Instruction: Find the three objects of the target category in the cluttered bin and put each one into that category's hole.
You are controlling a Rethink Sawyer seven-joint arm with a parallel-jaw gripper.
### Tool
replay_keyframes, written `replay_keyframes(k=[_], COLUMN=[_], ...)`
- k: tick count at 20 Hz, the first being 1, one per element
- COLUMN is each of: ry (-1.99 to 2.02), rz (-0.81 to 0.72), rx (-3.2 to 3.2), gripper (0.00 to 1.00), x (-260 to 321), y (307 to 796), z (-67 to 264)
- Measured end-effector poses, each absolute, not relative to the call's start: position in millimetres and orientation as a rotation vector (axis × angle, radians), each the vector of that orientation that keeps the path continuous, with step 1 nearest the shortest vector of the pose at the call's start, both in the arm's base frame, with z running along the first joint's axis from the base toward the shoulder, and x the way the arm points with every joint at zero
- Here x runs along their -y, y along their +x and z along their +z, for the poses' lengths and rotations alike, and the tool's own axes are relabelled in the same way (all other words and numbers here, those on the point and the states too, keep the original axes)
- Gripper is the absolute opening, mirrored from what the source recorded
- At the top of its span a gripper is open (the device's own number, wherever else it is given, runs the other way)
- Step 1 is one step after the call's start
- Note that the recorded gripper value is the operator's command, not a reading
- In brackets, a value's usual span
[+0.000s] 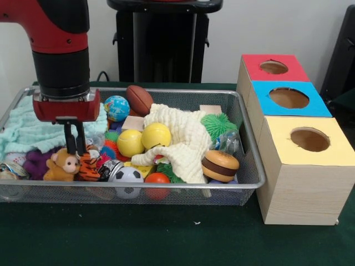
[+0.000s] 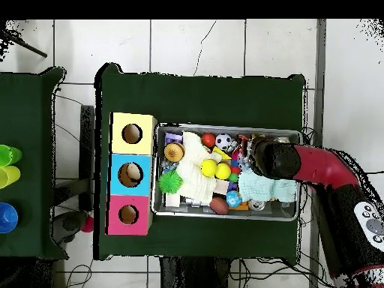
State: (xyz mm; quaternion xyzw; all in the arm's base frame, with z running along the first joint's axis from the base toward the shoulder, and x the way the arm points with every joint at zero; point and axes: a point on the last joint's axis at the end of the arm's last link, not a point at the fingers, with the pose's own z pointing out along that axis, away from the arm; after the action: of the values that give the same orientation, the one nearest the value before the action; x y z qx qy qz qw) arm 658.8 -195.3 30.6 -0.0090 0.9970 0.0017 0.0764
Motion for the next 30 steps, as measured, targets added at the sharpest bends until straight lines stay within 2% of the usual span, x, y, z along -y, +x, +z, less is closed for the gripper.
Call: replay_keyframes(k=[30], ry=[0.005], rz=[-0.075], rx=[-2.96], gripper=[0.0], x=[189], y=[656], z=[161])
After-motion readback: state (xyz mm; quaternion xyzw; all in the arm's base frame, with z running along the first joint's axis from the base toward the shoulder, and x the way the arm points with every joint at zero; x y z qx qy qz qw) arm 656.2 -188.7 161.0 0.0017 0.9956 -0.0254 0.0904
